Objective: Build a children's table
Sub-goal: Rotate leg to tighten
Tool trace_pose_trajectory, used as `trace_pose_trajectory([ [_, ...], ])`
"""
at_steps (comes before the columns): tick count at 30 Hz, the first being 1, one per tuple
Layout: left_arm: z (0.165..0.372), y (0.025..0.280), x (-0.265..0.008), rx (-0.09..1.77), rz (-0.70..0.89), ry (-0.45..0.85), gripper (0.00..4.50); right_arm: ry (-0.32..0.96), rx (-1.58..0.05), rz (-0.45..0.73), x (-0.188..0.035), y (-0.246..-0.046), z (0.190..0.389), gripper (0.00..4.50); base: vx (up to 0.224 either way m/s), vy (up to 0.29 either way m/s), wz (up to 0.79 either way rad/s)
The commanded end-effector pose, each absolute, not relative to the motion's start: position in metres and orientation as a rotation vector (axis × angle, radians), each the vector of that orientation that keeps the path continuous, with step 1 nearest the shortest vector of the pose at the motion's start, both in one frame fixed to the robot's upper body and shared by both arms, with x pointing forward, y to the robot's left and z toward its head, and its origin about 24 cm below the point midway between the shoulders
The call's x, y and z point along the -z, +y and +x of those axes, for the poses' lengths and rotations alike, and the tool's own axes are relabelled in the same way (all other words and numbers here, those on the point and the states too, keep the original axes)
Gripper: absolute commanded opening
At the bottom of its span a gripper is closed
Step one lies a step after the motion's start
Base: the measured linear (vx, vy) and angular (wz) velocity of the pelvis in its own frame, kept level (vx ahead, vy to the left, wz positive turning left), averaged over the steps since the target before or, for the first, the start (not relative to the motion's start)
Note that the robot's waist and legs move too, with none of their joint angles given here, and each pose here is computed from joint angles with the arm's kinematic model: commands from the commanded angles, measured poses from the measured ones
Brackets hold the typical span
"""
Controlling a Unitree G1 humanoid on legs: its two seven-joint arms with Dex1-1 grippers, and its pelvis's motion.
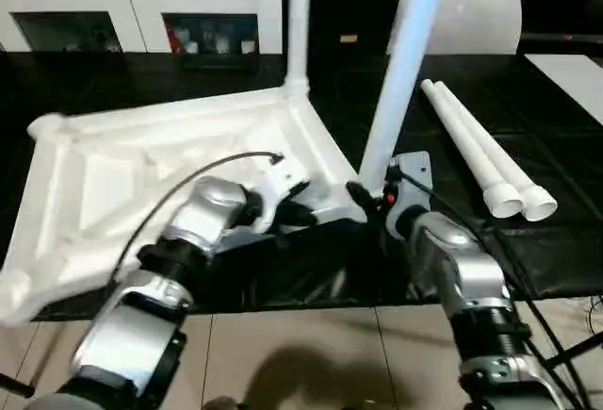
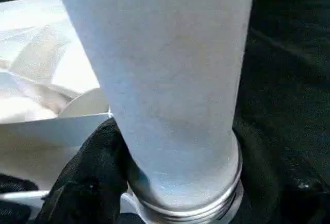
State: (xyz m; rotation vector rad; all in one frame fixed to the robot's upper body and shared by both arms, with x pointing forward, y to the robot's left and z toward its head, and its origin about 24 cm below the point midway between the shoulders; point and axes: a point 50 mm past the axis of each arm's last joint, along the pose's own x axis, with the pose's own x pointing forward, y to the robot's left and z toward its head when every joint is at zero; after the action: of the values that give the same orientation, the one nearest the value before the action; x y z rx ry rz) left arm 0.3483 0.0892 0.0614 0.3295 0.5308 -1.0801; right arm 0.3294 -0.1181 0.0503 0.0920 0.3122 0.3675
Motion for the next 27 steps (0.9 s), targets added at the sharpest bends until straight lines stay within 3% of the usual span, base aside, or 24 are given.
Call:
trace_pose_trajectory([
  [1,0.356,0.064,-0.088,1.04,0.33,0.366,0.0,0.299,-0.617,0.132,-0.052,-0.058,0.315,3.38,0.0,0.0,0.0],
  [8,0.351,0.081,-0.081,1.083,0.385,0.385,0.0,0.243,-0.649,0.077,-0.055,-0.081,0.311,3.89,0.0,0.0,0.0],
  [10,0.347,0.095,-0.077,1.123,0.422,0.411,0.0,0.223,-0.701,0.053,-0.057,-0.104,0.306,4.2,0.0,0.0,0.0],
  [14,0.343,0.109,-0.075,1.214,0.462,0.428,0.0,0.216,-0.819,-0.009,-0.061,-0.129,0.301,4.46,0.0,0.0,0.0],
  [20,0.335,0.12,-0.079,1.439,0.574,0.425,0.0,0.255,-1.009,-0.151,-0.062,-0.157,0.293,4.46,0.0,0.0,0.0],
  [27,0.332,0.128,-0.083,1.596,0.664,0.458,0.0,0.29,-1.149,-0.225,-0.067,-0.172,0.292,4.46,0.0,0.0,0.0],
])
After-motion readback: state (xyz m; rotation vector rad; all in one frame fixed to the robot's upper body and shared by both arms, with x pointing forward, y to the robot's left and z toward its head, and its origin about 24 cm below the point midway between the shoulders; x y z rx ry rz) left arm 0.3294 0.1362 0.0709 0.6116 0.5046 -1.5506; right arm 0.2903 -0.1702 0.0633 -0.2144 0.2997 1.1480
